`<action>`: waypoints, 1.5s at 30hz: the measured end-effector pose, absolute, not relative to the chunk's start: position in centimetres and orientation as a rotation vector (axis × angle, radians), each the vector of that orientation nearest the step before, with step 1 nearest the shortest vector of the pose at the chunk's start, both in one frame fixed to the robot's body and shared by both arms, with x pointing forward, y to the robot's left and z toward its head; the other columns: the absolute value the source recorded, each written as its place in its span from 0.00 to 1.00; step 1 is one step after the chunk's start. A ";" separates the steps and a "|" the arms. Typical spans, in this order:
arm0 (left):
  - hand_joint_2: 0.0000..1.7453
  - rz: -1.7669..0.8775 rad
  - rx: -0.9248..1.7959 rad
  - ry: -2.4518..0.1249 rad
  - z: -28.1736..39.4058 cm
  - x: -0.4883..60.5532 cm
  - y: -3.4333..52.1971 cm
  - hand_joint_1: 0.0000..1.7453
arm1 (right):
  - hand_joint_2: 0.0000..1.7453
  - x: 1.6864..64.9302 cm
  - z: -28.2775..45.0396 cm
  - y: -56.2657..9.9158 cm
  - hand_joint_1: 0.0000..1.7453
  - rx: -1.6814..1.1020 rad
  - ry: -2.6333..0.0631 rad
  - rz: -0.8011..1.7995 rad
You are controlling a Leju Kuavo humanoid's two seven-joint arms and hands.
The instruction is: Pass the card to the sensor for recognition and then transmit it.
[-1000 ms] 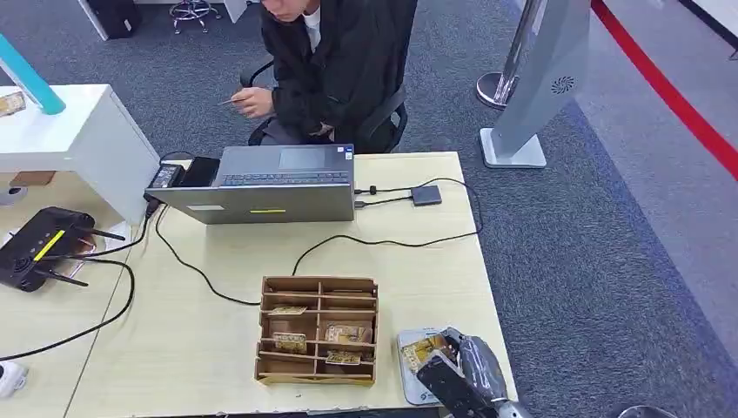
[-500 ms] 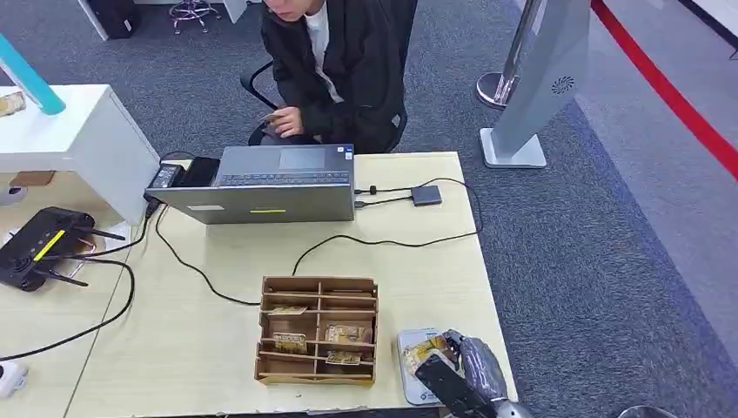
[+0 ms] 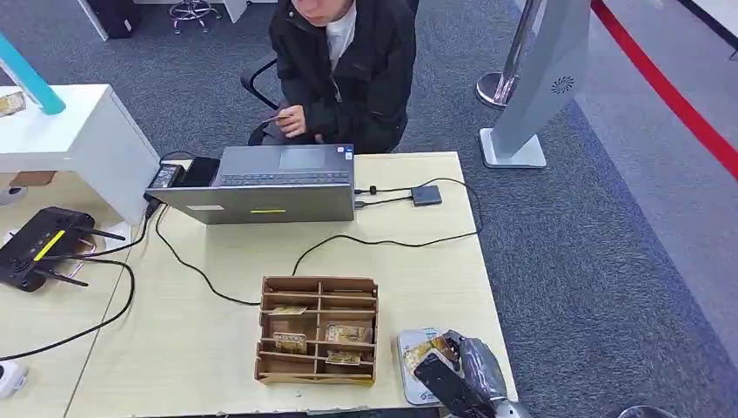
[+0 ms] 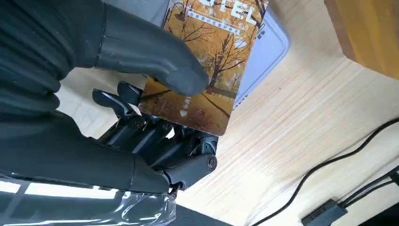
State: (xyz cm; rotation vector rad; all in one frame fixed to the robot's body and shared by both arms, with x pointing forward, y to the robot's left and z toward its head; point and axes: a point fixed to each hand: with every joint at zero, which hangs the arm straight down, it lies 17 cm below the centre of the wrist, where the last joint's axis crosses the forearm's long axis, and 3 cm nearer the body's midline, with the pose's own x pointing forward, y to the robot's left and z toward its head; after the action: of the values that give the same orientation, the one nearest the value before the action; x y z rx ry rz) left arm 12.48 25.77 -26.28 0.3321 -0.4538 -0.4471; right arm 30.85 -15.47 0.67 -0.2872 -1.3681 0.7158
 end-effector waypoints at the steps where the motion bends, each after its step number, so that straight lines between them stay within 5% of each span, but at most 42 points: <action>1: 0.00 -0.447 0.333 -0.454 -26.3 12.5 25.8 0.00 | 1.00 30.9 0.7 -15.5 1.00 -0.288 -1.368 0.716; 24: 0.00 -0.436 0.332 -0.450 -26.3 12.3 25.9 0.00 | 1.00 31.4 3.1 -14.9 1.00 -0.319 -1.441 0.741; 45: 0.00 -0.417 0.331 -0.440 -26.4 11.7 25.9 0.00 | 1.00 30.9 12.8 -15.7 1.00 -0.458 -1.730 0.714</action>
State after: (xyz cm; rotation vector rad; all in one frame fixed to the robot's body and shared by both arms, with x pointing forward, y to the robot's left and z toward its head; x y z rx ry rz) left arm 11.73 25.92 -26.43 0.3306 -0.4402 -0.4174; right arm 30.94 -15.70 12.75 -0.4576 -1.7296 0.7137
